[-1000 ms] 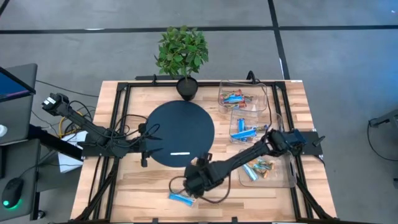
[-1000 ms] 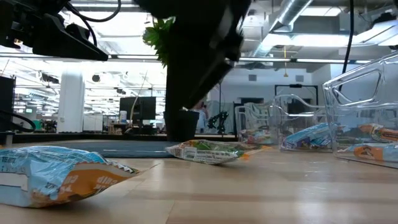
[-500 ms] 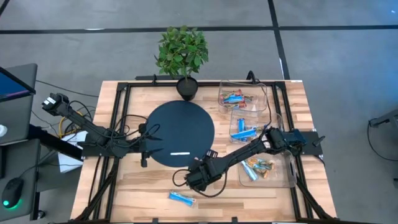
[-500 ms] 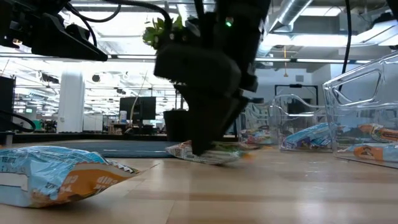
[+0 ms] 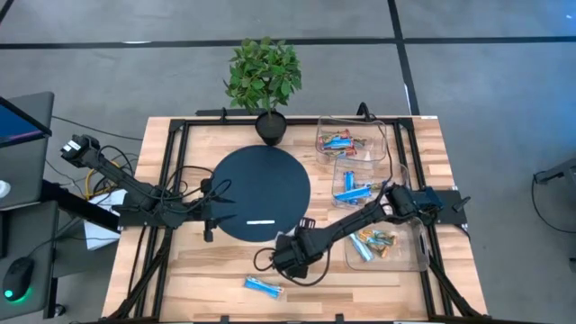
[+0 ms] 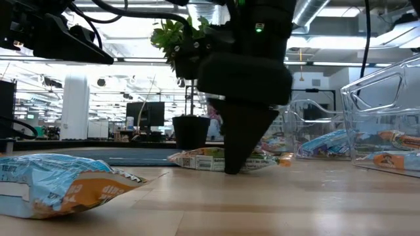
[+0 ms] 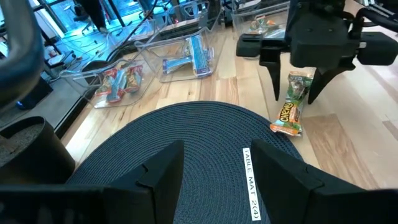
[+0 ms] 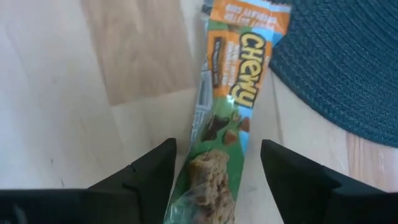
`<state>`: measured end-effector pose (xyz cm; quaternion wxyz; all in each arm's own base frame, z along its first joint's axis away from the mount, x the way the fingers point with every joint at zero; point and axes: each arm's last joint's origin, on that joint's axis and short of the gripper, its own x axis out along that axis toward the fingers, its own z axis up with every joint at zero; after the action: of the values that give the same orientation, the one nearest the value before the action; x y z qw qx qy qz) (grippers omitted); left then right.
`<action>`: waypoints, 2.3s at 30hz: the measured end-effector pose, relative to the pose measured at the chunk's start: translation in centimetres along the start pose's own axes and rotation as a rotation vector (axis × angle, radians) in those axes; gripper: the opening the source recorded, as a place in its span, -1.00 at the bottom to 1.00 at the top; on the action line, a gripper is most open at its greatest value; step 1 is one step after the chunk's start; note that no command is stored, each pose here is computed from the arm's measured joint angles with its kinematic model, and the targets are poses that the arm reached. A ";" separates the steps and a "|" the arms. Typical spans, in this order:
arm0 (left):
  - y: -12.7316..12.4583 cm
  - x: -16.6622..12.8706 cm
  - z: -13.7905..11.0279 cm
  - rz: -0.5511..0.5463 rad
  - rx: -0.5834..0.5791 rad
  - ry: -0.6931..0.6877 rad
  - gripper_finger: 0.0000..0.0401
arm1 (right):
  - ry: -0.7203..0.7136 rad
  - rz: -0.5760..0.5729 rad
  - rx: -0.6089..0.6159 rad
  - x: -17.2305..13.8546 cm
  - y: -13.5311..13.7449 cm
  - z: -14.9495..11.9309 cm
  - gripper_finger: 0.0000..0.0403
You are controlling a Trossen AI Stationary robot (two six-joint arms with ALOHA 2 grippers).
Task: Pick and place Granola Bars by type
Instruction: Put the yellow granola bar into the bottom transparent bin
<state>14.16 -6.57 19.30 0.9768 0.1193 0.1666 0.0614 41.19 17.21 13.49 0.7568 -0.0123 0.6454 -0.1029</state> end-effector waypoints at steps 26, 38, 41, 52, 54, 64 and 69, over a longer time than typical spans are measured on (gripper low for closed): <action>0.0 0.0 0.0 0.000 0.001 0.000 -0.09 | -0.007 -0.105 -0.214 -1.3 1.2 -1.3 -0.78; 0.0 0.0 0.0 0.000 0.000 0.000 -0.09 | -0.022 -0.251 -0.224 -8.2 2.7 -2.3 -0.79; 0.0 0.0 0.0 0.000 0.001 0.000 -0.09 | 0.038 -0.300 -0.169 -9.6 2.7 -3.4 -0.79; 0.0 0.0 0.1 0.000 0.015 -0.007 -0.09 | 0.005 -0.204 -0.060 -13.1 5.2 -7.1 -0.79; 0.0 0.0 0.1 0.001 0.023 -0.010 -0.09 | -0.016 -0.190 -0.046 -13.9 5.6 -7.6 -0.79; 0.0 0.0 0.2 0.002 0.044 -0.020 -0.09 | -0.166 -0.224 -0.098 -16.6 6.0 -9.7 -0.83; 0.0 0.0 0.2 0.002 0.043 -0.020 -0.09 | -0.213 -0.243 -0.075 -18.3 4.0 -10.8 -0.86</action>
<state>14.25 -6.61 19.51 0.9756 0.1412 0.1578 0.0574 28.54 25.54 28.88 0.8018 -0.1292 0.5588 -0.1678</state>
